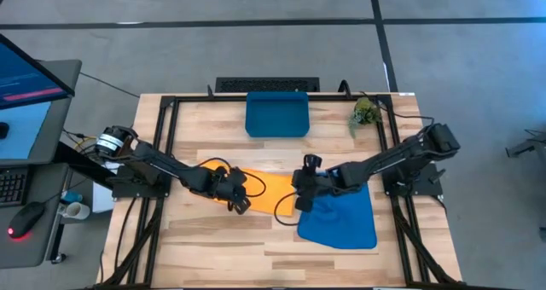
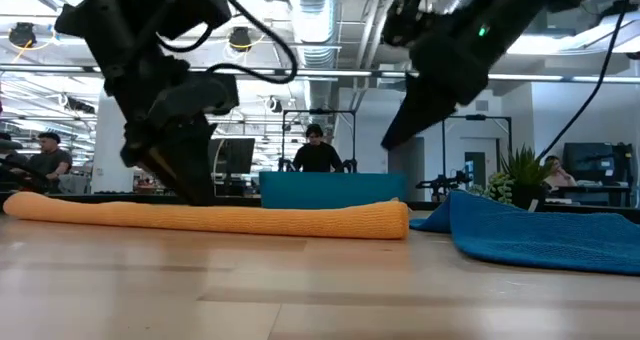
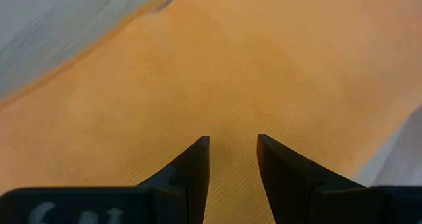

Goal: Roll microfiber towels into tight, uniform cylinder then place into a basket
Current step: Fold the yellow microfiber cloth

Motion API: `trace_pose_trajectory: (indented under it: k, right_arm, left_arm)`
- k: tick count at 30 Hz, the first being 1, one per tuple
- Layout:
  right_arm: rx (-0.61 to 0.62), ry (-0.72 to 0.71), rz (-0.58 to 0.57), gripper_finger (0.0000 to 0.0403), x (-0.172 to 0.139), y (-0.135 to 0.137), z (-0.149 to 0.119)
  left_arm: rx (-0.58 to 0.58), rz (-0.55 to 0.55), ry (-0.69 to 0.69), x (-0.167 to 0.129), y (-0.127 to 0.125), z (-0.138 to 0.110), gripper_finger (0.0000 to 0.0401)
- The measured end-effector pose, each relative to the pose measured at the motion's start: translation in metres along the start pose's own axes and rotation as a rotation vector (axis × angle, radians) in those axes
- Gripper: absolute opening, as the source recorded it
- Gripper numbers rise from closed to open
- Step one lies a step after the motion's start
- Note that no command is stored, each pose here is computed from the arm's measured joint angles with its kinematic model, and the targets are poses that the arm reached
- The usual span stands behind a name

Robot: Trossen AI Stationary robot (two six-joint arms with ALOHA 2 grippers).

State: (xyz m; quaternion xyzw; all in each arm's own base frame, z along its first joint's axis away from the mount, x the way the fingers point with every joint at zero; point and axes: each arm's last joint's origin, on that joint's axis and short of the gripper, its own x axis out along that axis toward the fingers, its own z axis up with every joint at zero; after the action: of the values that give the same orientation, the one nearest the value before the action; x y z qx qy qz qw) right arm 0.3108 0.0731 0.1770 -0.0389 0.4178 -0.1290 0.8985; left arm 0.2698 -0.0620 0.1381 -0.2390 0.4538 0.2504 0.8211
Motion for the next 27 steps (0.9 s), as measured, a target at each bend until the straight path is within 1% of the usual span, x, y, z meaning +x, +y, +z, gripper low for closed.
trace_pose_trajectory:
  k: [3,8,10,12,16,20,22,24,27]
  right_arm:
    - [0.005,0.019,0.021,0.0165,0.011,-0.003,-0.001]
    - [0.031,0.061,0.067,0.0162,0.027,-0.007,-0.004]
    - [0.041,0.064,0.079,0.0162,0.033,-0.008,-0.004]
    - [0.049,0.066,0.084,0.0162,0.04,-0.008,-0.005]
    - [0.054,0.103,0.066,0.016,0.053,-0.012,-0.011]
    - [0.053,0.143,0.049,0.0156,0.064,-0.014,-0.018]
    - [0.056,0.152,0.052,0.0154,0.067,-0.015,-0.019]
    - [0.087,0.162,0.083,0.0152,0.068,-0.014,-0.019]
    - [0.184,0.203,0.147,0.0149,0.067,-0.012,-0.02]
  left_arm:
    - [-0.021,0.048,0.012,0.002,0.007,0.002,0.0118]
    - [0.059,0.146,-0.036,0.003,0.016,0.008,0.0118]
    - [0.073,0.194,-0.082,0.003,0.018,0.009,0.0118]
    - [0.077,0.217,-0.109,0.003,0.019,0.01,0.0118]
    - [0.089,0.208,-0.093,0.003,0.019,0.009,0.0118]
    - [0.109,0.131,-0.001,0.003,0.016,0.007,0.0118]
    - [0.114,0.111,0.022,0.003,0.016,0.005,0.0118]
    - [0.108,0.112,0.035,0.003,0.016,0.004,0.0118]
    - [0.072,0.164,0.069,0.002,0.021,0.001,0.0118]
